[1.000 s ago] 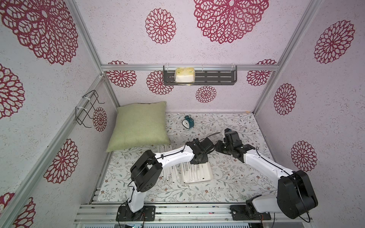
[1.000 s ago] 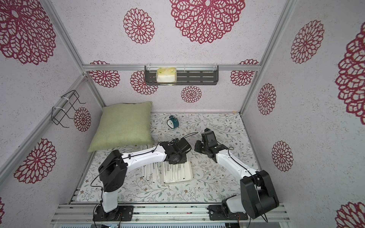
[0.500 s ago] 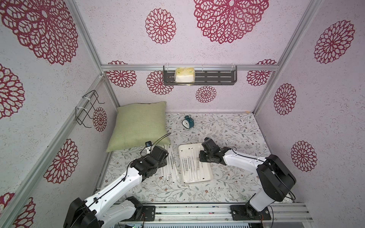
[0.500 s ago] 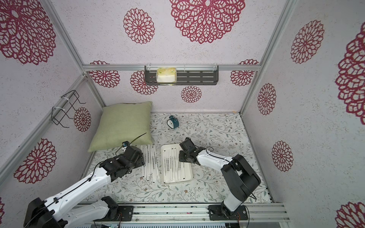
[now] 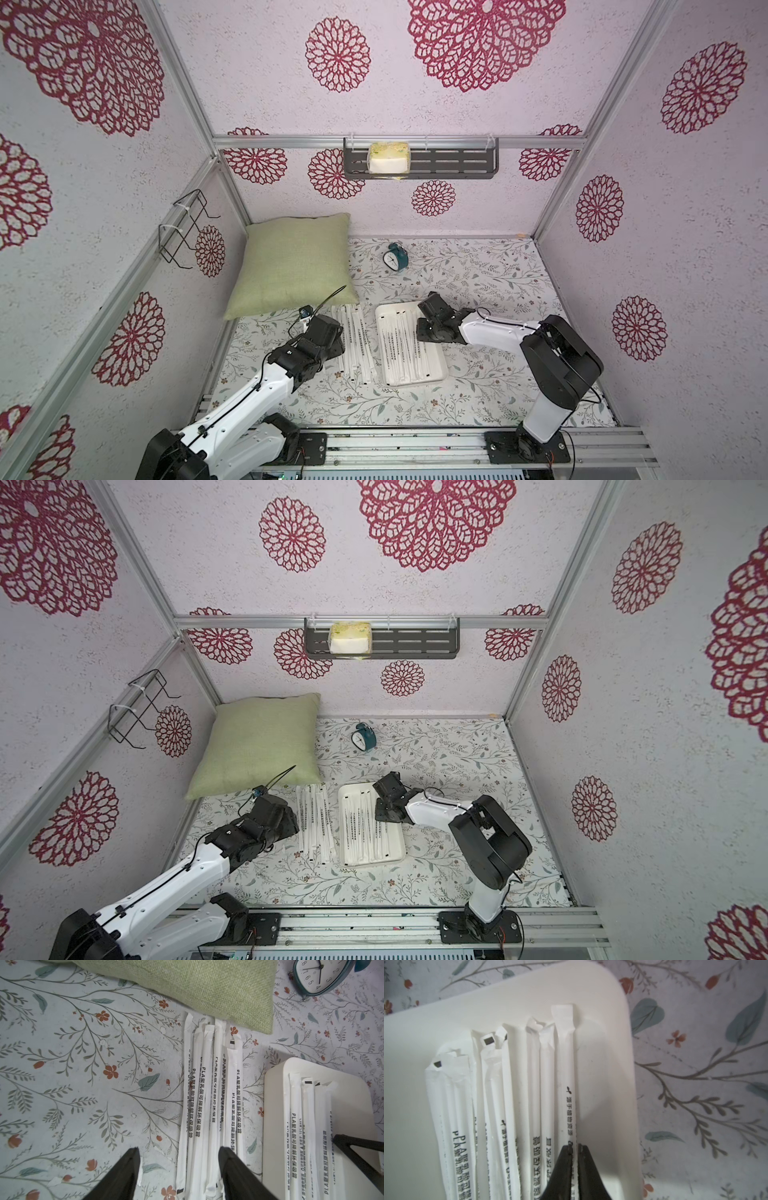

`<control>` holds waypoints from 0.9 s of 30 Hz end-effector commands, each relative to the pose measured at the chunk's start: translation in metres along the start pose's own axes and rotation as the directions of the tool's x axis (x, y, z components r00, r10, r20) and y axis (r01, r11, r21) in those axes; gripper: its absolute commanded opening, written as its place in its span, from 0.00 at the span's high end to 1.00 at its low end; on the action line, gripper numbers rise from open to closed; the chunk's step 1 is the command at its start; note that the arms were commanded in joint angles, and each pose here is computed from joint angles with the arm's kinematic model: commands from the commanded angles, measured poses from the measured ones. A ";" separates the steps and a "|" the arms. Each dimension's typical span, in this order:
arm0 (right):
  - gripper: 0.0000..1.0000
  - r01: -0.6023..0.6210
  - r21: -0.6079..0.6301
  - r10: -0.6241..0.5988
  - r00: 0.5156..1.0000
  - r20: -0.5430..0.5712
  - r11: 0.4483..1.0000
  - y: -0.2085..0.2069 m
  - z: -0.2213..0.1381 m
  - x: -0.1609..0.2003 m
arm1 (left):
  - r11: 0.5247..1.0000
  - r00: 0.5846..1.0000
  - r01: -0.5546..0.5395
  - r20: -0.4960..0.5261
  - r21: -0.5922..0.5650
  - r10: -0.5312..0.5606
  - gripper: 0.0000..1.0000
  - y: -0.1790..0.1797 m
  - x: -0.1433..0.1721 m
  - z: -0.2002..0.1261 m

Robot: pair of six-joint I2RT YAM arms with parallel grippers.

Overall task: Put the straws into the storage box
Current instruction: Place the straw in the storage box, then pick up the straw from the center of the board.

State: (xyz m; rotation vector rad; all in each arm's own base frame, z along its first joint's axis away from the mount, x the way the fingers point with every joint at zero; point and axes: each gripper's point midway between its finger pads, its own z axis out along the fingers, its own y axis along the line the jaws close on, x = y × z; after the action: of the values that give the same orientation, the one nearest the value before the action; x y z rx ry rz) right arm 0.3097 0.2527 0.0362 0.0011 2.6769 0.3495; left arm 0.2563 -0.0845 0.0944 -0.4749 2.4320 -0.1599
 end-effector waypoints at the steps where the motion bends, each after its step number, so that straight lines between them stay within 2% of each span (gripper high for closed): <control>1: 0.88 -0.009 -0.017 0.009 1.000 0.002 1.000 0.009 -0.002 -0.004 | 0.999 1.000 0.014 0.000 0.042 -0.014 0.38 -0.009 -0.008 0.002; 7: 0.89 -0.009 -0.033 0.009 1.000 0.009 0.999 0.016 -0.012 -0.012 | 0.999 0.998 0.034 -0.047 0.012 -0.034 0.45 0.007 -0.003 0.010; 10: 0.85 -0.005 -0.055 0.008 0.998 0.054 0.998 0.024 -0.034 -0.029 | 0.999 0.997 0.036 -0.072 0.026 -0.034 0.47 0.008 -0.005 0.014; 14: 0.81 0.011 -0.079 -0.002 0.994 0.111 0.997 0.030 -0.056 -0.046 | 0.998 0.991 0.028 -0.135 0.059 -0.020 0.55 0.000 -0.005 0.029; 17: 0.81 0.002 -0.083 0.007 0.994 0.107 0.997 0.028 -0.056 -0.042 | 0.999 0.983 0.020 -0.184 0.045 -0.011 0.60 0.002 -0.005 0.044; 22: 0.81 -0.036 -0.114 0.047 0.994 0.096 0.993 0.026 -0.052 -0.032 | 0.997 0.979 0.010 -0.206 0.078 0.006 0.66 -0.009 -0.010 0.058; 27: 0.81 -0.034 -0.112 0.045 0.994 0.101 0.993 0.025 -0.052 -0.032 | 0.995 0.968 0.019 -0.249 0.099 0.007 0.69 -0.015 -0.001 0.071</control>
State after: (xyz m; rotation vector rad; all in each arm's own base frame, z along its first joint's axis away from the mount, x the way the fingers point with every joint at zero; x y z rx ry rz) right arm 0.3108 0.2591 0.0861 0.0158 2.5962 0.4576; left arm 0.2960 -0.0882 0.0423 -0.4784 2.6642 -0.2978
